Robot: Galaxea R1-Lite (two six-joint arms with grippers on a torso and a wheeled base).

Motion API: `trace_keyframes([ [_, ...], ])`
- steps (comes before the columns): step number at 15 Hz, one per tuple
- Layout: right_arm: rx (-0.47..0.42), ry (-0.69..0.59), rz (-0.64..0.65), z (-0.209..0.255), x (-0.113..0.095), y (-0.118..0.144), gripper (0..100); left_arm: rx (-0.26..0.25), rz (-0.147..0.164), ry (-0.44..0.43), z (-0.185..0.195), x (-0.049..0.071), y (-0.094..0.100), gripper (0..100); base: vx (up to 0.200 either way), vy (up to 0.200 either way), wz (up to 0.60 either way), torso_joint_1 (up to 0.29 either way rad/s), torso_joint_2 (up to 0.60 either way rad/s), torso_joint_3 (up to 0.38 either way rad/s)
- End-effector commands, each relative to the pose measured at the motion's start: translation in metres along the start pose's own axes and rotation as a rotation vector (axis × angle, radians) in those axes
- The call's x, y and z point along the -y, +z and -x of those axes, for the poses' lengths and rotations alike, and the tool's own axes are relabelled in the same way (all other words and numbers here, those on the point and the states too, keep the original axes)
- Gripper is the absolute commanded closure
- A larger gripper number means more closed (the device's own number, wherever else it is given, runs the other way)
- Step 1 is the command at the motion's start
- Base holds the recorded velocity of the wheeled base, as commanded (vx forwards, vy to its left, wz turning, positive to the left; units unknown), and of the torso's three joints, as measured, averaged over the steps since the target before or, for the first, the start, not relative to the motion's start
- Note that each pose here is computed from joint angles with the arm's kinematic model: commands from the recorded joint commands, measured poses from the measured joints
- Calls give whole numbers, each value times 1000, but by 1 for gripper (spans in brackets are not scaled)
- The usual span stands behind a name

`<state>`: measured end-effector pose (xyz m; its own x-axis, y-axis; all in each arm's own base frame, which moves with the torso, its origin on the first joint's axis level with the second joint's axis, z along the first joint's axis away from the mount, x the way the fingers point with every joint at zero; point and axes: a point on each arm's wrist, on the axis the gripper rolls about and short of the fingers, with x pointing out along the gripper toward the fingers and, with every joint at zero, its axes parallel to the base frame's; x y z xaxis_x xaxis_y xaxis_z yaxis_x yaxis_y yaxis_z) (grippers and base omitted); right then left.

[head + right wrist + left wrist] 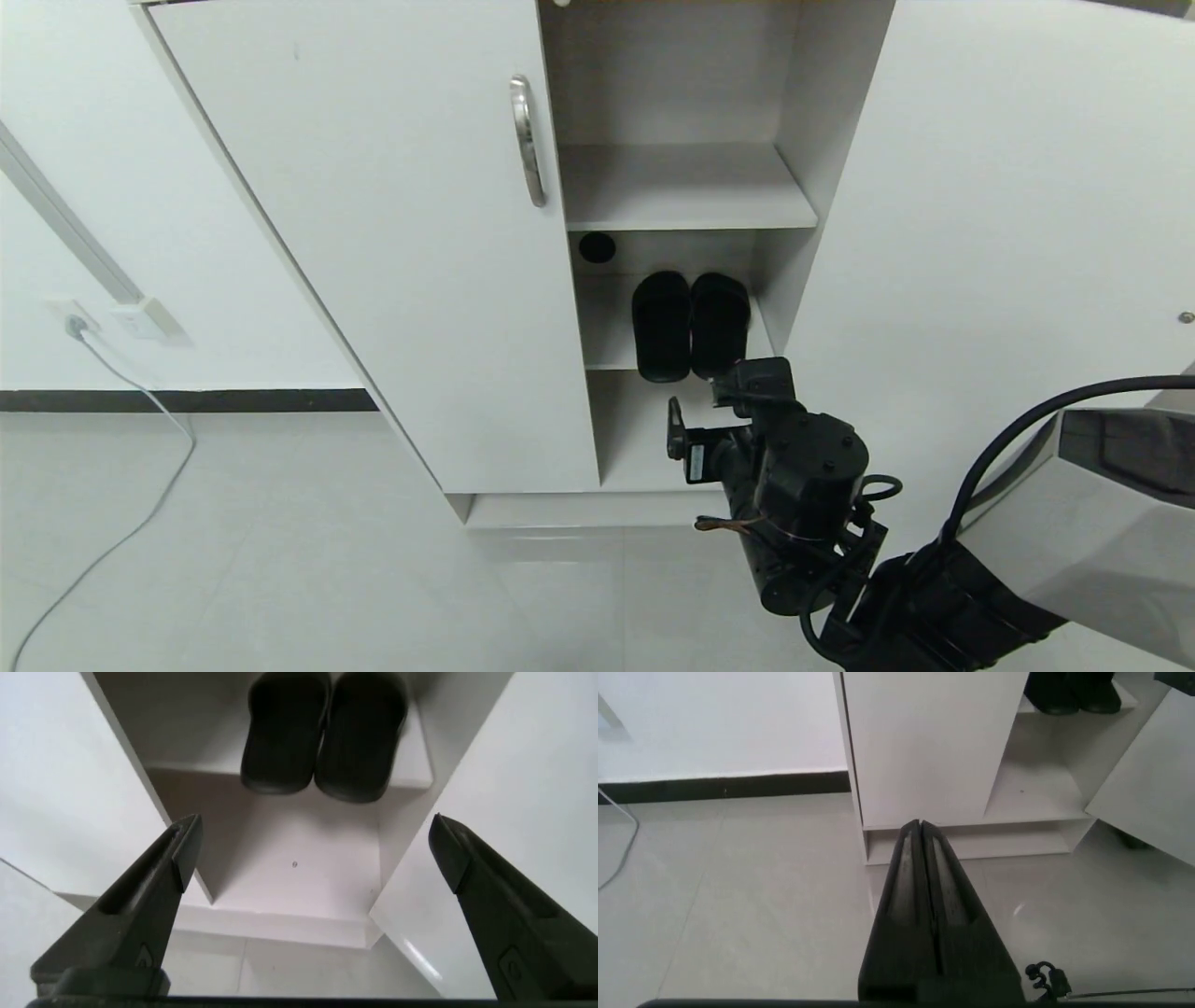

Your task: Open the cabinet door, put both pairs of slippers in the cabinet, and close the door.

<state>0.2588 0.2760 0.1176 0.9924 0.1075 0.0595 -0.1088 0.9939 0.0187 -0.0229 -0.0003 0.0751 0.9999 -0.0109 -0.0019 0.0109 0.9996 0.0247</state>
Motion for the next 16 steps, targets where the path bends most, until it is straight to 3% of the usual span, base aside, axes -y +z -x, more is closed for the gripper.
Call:
trace_keyframes([
  [1, -3, -4, 4, -1, 1, -2, 0, -1, 0, 2, 0, 0, 0, 100, 0, 0, 0, 2, 2, 203],
  [6, -29, -23, 28, -4, 8, -8, 0, -1, 0, 0, 0, 0, 0, 100, 0, 0, 0, 0, 2, 202],
  [11, -67, 46, 60, 8, 16, -14, 0, -1, -12, -3, 0, 0, 0, 100, 0, 0, 0, 2, 3, 203],
  [16, -72, 64, 48, 8, 18, -14, 0, -1, -11, -5, 0, 0, 0, 100, 0, 0, 0, 0, 0, 40],
])
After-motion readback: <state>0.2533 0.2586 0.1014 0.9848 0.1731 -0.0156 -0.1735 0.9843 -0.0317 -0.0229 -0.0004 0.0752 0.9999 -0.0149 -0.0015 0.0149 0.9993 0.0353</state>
